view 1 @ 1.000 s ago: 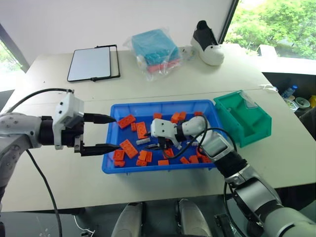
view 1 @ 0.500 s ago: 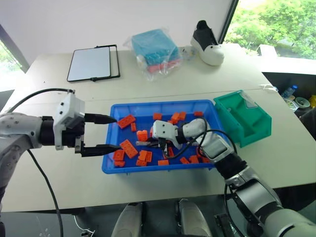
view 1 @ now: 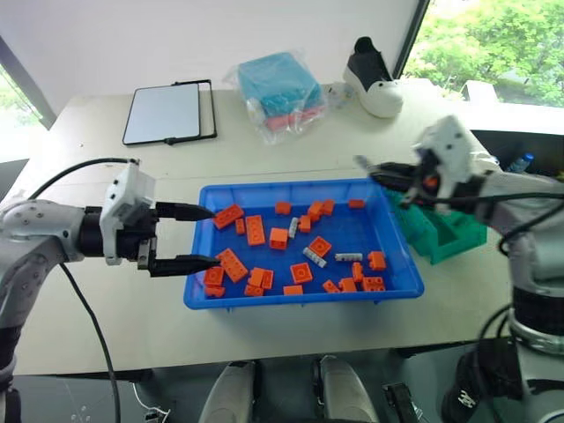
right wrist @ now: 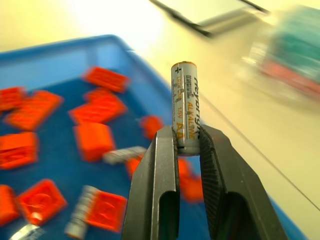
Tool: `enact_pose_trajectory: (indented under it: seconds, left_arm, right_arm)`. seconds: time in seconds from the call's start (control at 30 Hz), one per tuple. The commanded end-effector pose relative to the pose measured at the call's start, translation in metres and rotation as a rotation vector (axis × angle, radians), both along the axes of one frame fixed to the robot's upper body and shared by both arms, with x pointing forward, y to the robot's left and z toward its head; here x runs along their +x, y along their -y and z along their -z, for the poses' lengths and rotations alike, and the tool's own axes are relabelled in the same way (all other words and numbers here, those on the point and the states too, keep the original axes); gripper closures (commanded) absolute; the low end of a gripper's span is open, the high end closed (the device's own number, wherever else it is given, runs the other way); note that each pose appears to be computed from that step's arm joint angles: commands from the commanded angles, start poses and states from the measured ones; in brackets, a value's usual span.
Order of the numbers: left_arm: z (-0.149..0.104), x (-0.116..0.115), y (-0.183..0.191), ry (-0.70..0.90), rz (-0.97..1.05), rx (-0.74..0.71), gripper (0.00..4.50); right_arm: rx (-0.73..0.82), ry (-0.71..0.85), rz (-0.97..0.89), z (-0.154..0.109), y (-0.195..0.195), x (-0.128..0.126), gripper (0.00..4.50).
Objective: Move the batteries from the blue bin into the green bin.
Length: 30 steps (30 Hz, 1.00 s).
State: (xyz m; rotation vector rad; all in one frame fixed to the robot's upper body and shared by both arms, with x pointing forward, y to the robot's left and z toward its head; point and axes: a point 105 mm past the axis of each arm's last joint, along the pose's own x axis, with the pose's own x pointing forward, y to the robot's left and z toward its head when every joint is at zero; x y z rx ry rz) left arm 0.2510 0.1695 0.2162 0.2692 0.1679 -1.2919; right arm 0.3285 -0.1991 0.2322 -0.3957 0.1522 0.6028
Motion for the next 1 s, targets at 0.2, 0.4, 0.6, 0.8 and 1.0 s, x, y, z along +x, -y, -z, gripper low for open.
enact_pose_trajectory:
  seconds: [0.2,0.4,0.6,0.8,1.0]
  left_arm:
    - [0.002,0.009,-0.002,0.055,-0.098,-0.123,0.00]
    - [0.018,-0.002,-0.004,0.042,-0.142,-0.156,0.00]
    - [0.018,-0.004,-0.014,0.045,-0.193,-0.152,0.00]
    - [0.008,-0.004,-0.006,0.050,-0.204,-0.152,0.00]
    - [-0.003,0.002,0.006,0.066,-0.206,-0.168,0.00]
  right_arm:
    - [-0.078,-0.041,0.365,0.017,0.086,-0.001,4.43]
    - [-0.110,-0.019,0.356,0.021,0.077,0.006,1.61]
    - [-0.067,0.042,0.277,0.002,0.051,0.016,1.08]
    - [0.031,0.021,-0.072,-0.005,-0.050,0.015,1.08]
    - [-0.107,-0.014,-0.288,0.036,-0.094,0.026,1.08]
